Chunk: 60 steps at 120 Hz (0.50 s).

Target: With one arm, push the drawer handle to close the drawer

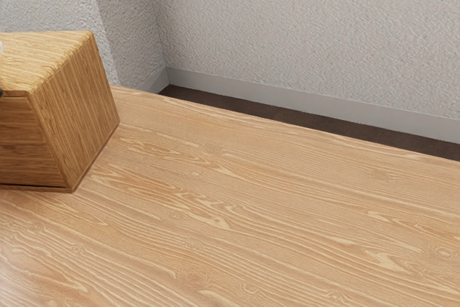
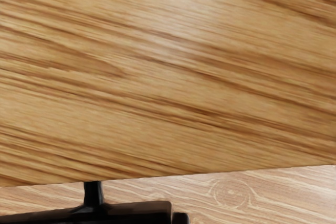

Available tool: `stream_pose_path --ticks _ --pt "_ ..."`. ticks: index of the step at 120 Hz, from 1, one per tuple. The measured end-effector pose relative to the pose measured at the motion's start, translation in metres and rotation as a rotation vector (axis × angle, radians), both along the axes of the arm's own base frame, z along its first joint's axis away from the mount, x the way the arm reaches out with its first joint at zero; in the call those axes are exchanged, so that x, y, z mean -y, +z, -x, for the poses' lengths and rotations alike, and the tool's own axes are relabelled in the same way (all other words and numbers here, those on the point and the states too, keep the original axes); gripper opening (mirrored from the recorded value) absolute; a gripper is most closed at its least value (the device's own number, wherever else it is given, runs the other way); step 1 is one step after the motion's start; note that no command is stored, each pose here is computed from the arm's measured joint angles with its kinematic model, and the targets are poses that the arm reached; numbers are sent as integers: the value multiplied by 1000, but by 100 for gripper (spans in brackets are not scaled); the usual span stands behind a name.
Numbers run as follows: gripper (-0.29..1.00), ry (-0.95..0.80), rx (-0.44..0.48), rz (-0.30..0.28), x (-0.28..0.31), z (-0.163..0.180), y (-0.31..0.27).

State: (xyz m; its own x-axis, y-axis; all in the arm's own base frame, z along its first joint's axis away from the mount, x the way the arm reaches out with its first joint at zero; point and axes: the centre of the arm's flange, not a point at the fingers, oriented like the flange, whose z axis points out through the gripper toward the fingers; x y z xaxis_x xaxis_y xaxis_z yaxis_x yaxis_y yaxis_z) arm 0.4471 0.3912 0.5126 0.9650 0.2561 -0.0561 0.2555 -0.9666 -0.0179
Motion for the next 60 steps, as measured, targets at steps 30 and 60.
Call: stream_pose_path --ticks 30,60 --pt "-8 12 34 -28 6 11 31" --pt "20 -41 85 -74 77 105 194"
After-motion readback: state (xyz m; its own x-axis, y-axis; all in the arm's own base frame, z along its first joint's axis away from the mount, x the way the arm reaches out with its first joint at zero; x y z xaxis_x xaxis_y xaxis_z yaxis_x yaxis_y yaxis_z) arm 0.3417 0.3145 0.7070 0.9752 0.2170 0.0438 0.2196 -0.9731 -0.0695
